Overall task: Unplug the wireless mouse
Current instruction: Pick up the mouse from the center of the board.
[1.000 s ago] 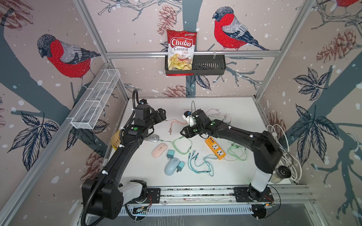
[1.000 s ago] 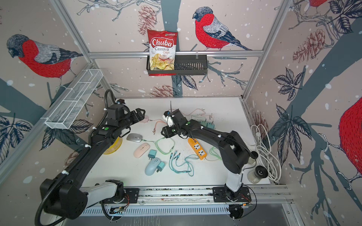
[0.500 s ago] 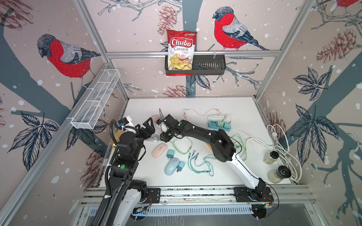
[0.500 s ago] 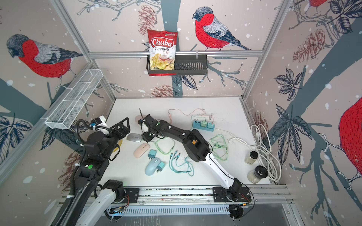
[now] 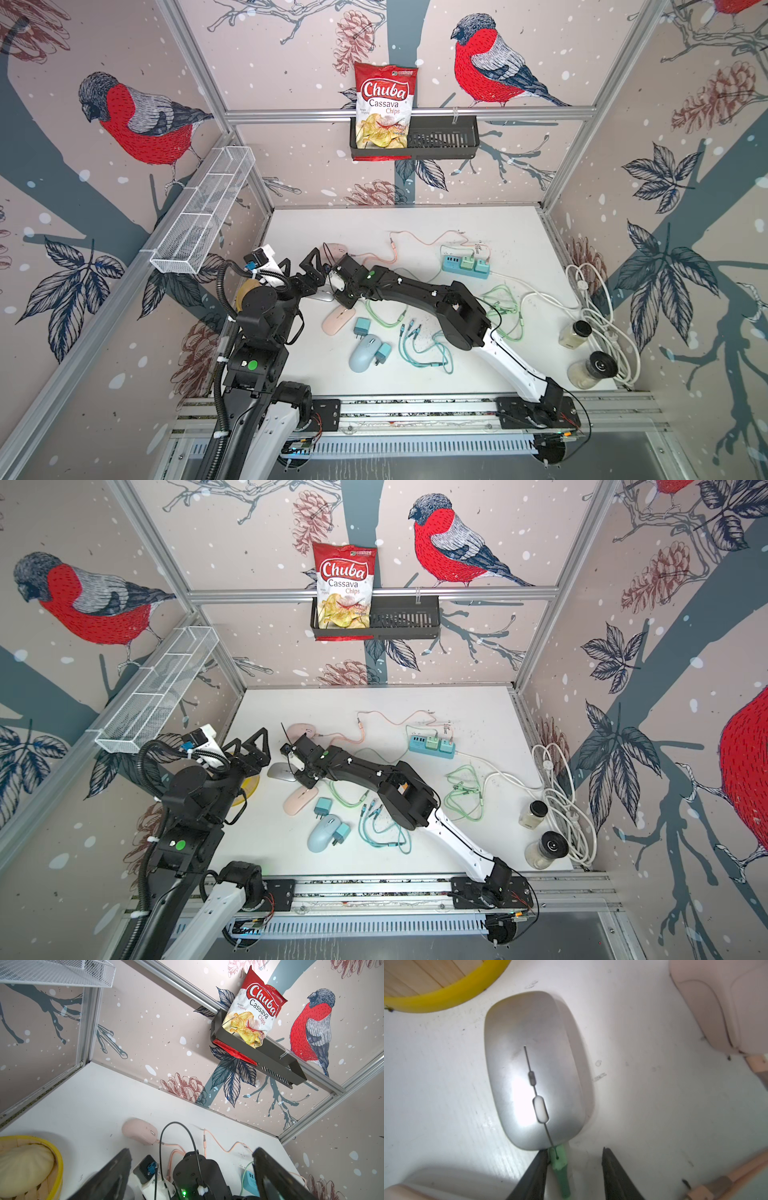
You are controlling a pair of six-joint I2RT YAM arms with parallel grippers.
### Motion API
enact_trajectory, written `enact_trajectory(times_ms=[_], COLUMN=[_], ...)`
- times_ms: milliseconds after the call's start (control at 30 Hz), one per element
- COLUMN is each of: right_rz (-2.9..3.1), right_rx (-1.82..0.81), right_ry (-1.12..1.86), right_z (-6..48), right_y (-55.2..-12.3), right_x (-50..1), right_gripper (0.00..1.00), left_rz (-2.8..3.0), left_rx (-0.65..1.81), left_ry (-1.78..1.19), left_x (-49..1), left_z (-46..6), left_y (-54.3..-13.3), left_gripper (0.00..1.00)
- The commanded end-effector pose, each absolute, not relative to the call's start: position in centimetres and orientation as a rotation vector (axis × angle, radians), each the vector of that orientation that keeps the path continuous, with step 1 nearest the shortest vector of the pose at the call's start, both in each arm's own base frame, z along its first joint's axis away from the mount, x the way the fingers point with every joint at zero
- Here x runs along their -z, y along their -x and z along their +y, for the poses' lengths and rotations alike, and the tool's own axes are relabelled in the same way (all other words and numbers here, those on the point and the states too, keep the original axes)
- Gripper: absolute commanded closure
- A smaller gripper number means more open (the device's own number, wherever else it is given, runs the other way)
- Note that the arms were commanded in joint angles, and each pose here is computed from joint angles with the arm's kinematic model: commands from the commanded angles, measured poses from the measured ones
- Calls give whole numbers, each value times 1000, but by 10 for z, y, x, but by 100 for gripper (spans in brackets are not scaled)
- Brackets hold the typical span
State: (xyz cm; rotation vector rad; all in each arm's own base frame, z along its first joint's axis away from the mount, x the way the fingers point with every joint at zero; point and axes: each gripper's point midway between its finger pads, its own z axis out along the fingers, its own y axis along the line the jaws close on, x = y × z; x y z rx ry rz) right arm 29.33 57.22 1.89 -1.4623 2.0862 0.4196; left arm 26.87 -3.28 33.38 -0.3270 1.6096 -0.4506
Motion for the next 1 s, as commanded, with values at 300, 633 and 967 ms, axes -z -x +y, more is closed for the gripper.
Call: enact_trajectory(times_ms=[300,633,967], right_rz=[2051,2141,2108], right_rx=[-5,-260,-361], right_ry=[1646,1428,1295], right_z=[535,522,482], right_y=[-282,-309,-307], right_x=[24,-30,-103], right_gripper=[88,100,100], left_rz=[1593,1604,1635], left_rx=[434,451,483], left_ry=[312,299,280], left_x=[-342,-340,-329], left_z=[-31,-36,-43], left_y=[-266,-271,-277], left_gripper=[8,8,8])
